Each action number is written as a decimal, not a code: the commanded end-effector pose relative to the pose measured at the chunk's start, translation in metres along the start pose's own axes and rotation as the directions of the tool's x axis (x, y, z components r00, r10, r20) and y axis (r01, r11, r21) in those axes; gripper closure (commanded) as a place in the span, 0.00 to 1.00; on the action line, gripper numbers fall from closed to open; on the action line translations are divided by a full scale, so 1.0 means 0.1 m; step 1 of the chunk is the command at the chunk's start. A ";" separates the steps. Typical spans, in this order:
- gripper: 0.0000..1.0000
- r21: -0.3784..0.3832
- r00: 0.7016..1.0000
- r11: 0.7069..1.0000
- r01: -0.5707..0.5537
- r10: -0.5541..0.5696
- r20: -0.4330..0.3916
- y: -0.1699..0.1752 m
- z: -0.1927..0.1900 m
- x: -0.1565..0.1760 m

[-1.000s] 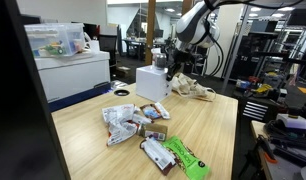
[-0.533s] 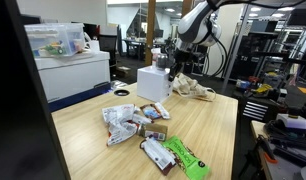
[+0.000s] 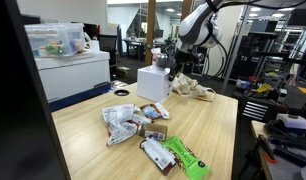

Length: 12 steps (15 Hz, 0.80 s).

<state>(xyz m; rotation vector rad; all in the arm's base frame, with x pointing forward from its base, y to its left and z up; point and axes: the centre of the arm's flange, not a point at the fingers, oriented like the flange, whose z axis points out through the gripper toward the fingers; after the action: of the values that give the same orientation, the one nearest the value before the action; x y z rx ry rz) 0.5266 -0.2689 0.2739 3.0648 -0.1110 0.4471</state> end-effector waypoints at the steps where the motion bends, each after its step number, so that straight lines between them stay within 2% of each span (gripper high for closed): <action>1: 0.96 -0.018 1.000 0.999 0.028 -0.027 0.011 -0.04 0.14 -0.16; 8: 0.96 -0.029 0.998 0.998 0.054 -0.053 0.028 -0.16 0.19 -0.27; 12: 0.96 -0.033 0.996 0.996 0.084 -0.084 0.023 -0.25 0.25 -0.46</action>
<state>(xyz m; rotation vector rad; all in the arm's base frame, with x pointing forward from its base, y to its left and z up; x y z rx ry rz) 0.5204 -0.2612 0.2710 3.0040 -0.0452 0.4858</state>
